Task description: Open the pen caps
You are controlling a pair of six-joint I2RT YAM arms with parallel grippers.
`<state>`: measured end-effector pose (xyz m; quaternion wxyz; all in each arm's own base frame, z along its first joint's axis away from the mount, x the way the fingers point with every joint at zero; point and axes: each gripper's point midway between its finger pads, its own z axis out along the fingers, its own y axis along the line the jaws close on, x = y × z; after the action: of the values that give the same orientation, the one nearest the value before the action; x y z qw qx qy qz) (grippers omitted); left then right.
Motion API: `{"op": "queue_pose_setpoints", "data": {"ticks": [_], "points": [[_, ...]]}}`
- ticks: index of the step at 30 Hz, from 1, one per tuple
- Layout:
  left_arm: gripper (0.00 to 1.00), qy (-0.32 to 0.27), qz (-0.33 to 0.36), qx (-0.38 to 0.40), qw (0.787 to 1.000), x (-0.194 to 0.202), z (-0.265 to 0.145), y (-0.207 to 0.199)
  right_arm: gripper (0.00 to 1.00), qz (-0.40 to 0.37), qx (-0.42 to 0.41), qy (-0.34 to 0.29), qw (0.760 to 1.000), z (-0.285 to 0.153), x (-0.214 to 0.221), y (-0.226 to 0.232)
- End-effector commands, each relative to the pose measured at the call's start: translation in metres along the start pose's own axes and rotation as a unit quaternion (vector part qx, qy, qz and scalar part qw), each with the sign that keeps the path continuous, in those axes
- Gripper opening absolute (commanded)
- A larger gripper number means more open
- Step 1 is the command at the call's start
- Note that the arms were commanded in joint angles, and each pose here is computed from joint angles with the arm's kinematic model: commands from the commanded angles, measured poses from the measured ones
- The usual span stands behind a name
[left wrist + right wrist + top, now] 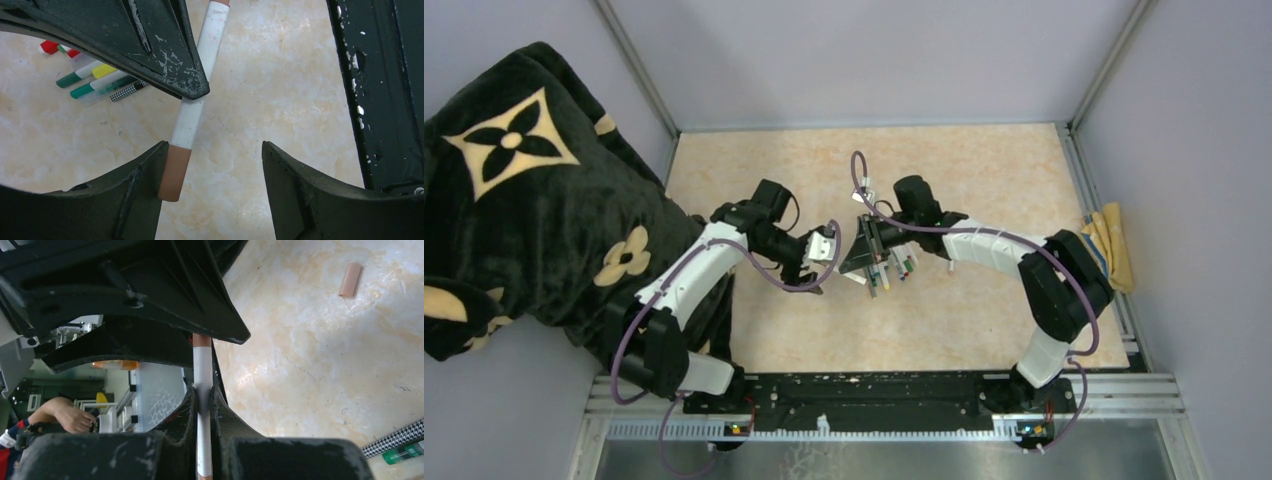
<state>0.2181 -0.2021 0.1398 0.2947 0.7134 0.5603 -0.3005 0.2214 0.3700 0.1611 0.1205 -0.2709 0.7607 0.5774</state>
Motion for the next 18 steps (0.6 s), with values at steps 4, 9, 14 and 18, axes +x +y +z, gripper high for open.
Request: {"op": "queue_pose_setpoints", "data": {"ticks": [4, 9, 14, 18], "points": [[0.56, 0.027, 0.042, -0.022, 0.999, 0.001, 0.004, 0.007, 0.0, -0.031, -0.034, -0.003, 0.999, 0.006, -0.017, 0.017], [0.23, 0.039, 0.062, -0.038, 0.997, 0.003, 0.006, 0.012, 0.0, -0.028, -0.029, 0.005, 0.999, 0.007, -0.014, 0.015], [0.02, 0.048, 0.072, -0.049, 0.995, 0.006, 0.006, 0.015, 0.2, -0.024, -0.026, 0.006, 0.999, 0.009, -0.011, 0.014], [0.0, 0.037, 0.072, -0.058, 0.995, -0.002, 0.005, 0.018, 0.38, -0.02, -0.035, 0.006, 0.999, 0.018, -0.008, 0.02]]}}
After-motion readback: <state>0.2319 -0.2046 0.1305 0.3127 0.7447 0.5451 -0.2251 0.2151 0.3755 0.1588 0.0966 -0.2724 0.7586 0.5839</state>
